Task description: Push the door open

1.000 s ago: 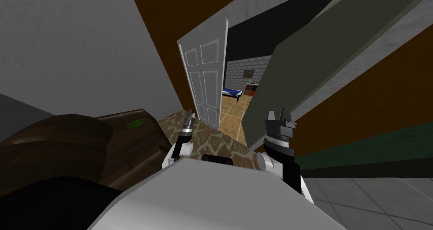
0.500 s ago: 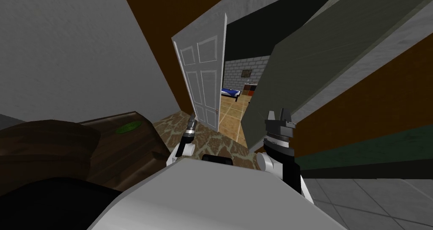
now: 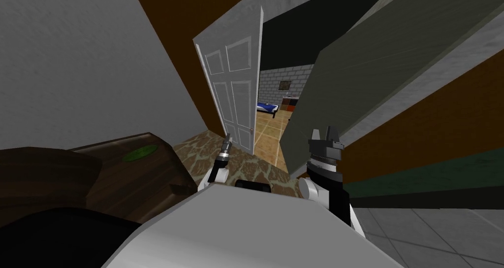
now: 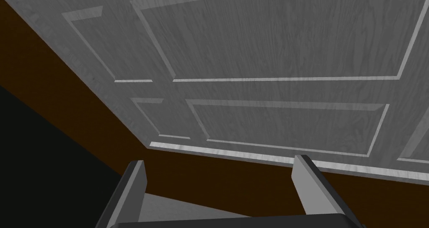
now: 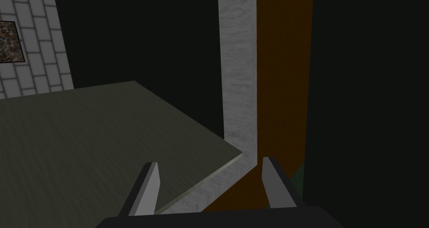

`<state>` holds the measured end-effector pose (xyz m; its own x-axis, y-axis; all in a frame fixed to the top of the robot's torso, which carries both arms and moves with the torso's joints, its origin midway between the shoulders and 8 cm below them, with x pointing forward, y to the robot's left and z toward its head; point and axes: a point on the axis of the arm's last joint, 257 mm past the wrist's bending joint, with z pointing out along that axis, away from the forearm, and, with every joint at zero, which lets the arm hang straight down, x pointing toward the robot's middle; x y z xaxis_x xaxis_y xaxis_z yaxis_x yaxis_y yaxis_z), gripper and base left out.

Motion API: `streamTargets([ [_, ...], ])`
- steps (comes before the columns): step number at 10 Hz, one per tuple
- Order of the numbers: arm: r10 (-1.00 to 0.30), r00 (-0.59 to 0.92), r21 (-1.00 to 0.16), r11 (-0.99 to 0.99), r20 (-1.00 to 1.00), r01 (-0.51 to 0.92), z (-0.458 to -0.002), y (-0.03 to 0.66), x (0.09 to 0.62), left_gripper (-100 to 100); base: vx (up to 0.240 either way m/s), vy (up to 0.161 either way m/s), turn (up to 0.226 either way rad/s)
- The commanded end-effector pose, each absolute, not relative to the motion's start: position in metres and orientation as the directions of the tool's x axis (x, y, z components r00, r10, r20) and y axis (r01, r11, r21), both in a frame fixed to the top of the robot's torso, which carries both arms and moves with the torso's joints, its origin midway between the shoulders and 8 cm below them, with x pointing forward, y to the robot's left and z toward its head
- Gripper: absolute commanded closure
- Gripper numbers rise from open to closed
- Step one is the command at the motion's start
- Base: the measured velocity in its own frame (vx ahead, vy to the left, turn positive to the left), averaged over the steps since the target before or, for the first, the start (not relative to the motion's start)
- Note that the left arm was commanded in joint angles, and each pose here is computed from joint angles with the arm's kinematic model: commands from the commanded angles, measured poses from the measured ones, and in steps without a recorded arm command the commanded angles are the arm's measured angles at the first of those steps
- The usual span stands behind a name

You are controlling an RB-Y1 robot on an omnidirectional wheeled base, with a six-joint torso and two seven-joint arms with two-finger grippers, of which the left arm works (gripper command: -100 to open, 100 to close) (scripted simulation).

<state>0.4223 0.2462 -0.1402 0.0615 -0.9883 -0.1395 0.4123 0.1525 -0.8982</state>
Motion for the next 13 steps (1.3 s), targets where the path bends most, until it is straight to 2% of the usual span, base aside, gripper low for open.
streamTargets([
  [1, -0.99, 0.046, -0.909, 0.142, -0.135, 0.393, -0.155, 0.242, 0.424, -100, 0.067, 0.026, -0.078],
  [13, -0.994, -0.068, -0.972, 0.072, -0.089, 0.225, -0.268, 0.205, 0.432, -100, 0.092, 0.04, -0.073],
])
